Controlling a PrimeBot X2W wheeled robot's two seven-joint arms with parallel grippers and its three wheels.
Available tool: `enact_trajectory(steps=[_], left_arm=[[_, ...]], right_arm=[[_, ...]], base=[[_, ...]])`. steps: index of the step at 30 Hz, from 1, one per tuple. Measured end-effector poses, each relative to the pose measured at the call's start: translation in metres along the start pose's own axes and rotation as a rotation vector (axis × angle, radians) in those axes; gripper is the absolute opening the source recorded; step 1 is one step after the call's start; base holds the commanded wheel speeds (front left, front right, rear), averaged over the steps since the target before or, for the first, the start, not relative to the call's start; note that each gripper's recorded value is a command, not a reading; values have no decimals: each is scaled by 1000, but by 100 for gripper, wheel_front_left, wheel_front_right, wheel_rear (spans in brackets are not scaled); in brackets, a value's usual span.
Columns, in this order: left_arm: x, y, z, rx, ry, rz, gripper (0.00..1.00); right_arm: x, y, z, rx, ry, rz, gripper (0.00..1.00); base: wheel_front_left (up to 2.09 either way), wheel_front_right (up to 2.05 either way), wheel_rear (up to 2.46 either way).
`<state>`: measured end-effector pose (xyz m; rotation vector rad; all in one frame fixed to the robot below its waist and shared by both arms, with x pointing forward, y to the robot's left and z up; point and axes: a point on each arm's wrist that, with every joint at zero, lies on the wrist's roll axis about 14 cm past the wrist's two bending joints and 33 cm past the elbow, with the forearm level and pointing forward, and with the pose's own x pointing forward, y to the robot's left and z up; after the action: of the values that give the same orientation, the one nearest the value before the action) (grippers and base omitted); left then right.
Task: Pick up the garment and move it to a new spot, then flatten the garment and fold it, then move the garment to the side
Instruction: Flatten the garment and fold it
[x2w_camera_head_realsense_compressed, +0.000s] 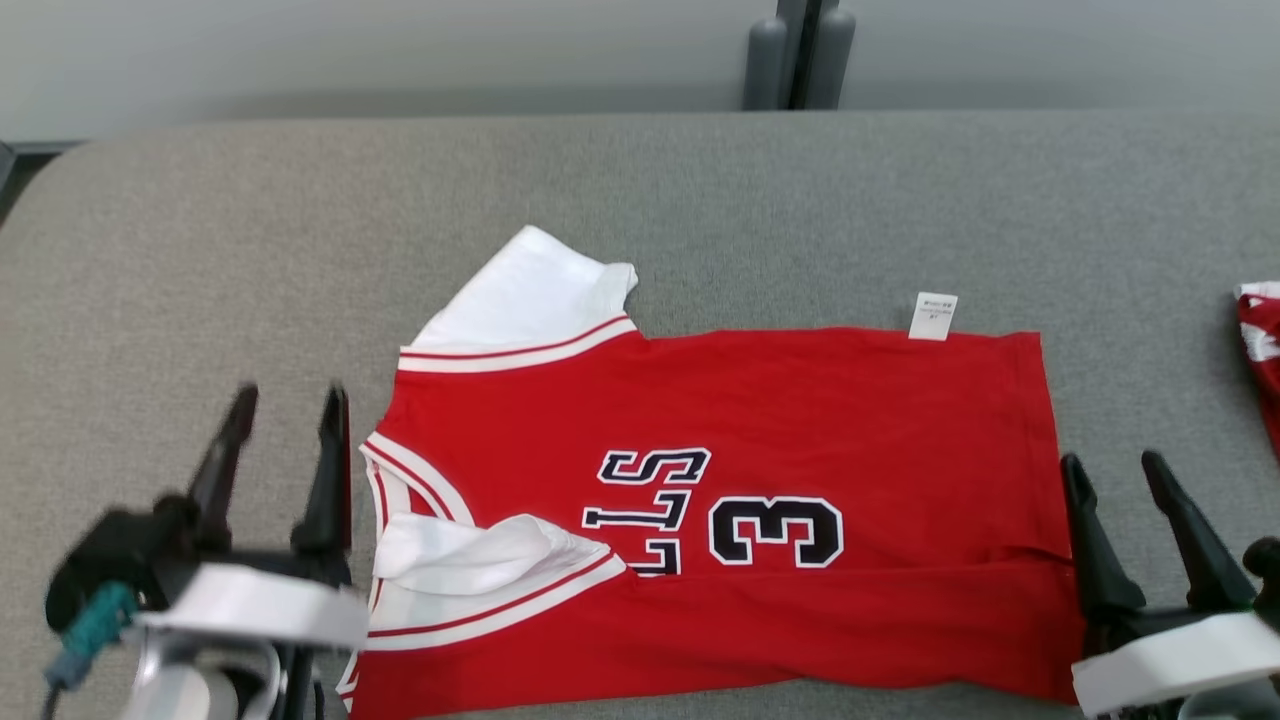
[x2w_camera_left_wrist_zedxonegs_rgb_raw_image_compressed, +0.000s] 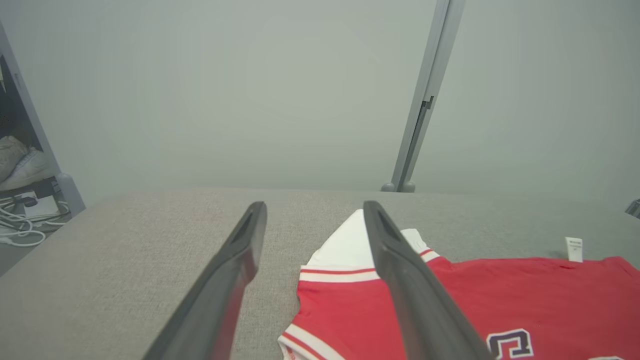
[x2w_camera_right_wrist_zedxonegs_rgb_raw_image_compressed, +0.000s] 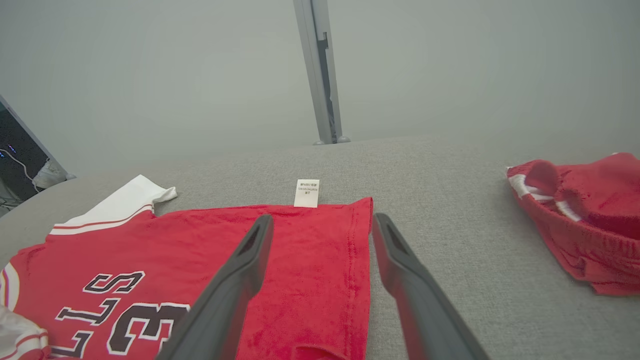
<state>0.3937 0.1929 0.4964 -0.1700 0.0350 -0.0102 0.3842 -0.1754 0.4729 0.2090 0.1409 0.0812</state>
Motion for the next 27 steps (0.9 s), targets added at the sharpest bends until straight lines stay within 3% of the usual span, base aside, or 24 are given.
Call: enact_trajectory(steps=[5,9,16,21,27], left_arm=[[56,-17,33,29,-105,-91,100],[104,-25,30,61,-78,-165,100],[163,-37,-45,-3,175,-237,100],[170,-48,-105,-45,379,-270,100],[170,-47,-135,-51,491,-270,100]], right_arm=[[26,4,1,-3,-7,20,100],[49,5,-5,-3,1,34,100],[71,-4,-28,-2,38,20,100],[72,-18,-41,-1,67,-16,100],[74,-23,-47,-4,80,-28,100]], base=[[0,0,0],[0,0,0],[0,0,0],[0,0,0],[0,0,0]])
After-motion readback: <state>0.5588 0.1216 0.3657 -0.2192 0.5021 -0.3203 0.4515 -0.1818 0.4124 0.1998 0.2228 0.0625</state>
